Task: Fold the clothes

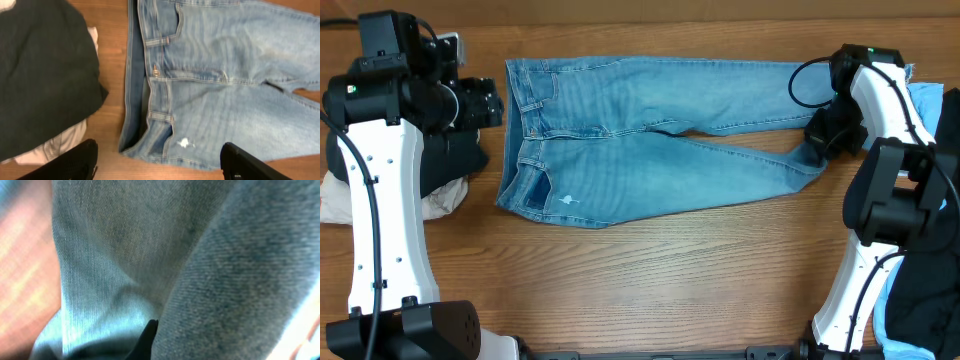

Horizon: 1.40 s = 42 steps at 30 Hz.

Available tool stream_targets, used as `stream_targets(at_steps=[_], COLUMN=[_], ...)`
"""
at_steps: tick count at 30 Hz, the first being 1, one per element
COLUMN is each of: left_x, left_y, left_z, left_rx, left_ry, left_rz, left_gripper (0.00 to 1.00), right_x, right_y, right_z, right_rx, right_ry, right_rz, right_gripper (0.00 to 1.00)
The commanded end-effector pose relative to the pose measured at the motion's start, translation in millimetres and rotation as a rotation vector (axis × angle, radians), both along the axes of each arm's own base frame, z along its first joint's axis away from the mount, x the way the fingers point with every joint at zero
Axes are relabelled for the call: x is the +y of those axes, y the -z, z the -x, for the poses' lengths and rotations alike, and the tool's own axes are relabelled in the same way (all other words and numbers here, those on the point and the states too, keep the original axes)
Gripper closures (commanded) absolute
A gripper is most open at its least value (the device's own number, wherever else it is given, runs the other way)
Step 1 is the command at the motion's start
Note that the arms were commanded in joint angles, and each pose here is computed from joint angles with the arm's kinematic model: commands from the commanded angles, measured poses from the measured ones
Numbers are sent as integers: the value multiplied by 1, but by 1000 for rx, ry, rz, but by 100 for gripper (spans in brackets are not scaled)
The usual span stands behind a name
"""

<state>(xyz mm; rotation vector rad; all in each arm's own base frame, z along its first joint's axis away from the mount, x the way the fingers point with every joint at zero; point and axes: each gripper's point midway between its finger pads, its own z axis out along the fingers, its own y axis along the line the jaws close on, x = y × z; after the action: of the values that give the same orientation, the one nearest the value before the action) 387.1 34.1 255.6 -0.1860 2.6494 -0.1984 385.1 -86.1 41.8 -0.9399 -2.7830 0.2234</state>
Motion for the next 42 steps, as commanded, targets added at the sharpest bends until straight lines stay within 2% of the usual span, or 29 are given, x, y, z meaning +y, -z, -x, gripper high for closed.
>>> stream_targets(at_steps=[1, 3, 7, 12, 14, 17, 24, 28, 32, 34, 37, 42], left_x=[-2, -6, -7, -6, -6, -6, -10, -13, -13, -13, -13, -13], left_y=[-9, 3, 13, 13, 12, 11, 11, 9, 9, 9, 9, 9], left_z=[12, 18, 15, 10, 9, 8, 8, 6, 5, 5, 5, 6], left_rx=[7, 48, 54, 38, 29, 27, 22, 10, 8, 8, 9, 12], left_ry=[26, 35, 37, 38, 38, 38, 48, 58, 58, 58, 58, 58], left_rz=[-14, 12, 16, 16, 15, 15, 35, 52, 52, 52, 52, 53], left_gripper=[20, 20, 21, 21, 21, 21, 21, 20, 20, 20, 20, 20], right_x=[0, -2, 9, 59, 62, 49, 48, 97, 144, 155, 163, 159], right_y=[-37, -46, -45, -48, -49, -47, -44, -59, -102, -121, -140, -136], right_z=[5, 20, 18, 8, 8, 11, 13, 0, -35, -45, -50, -46], right_rx=[4, 69, 56, -1, 14, 29, 42, 9, -161, -223, -298, -304], right_ry=[-30, -50, -37, 50, 216, 302, 316, 293, 132, 95, 66, 15], right_rz=[-17, -8, -71, -340, -319, -217, -203, -432, -576, -555, -406, -284], right_gripper=[96, 96, 96, 96, 96, 96, 96, 96, 96, 96, 96, 96])
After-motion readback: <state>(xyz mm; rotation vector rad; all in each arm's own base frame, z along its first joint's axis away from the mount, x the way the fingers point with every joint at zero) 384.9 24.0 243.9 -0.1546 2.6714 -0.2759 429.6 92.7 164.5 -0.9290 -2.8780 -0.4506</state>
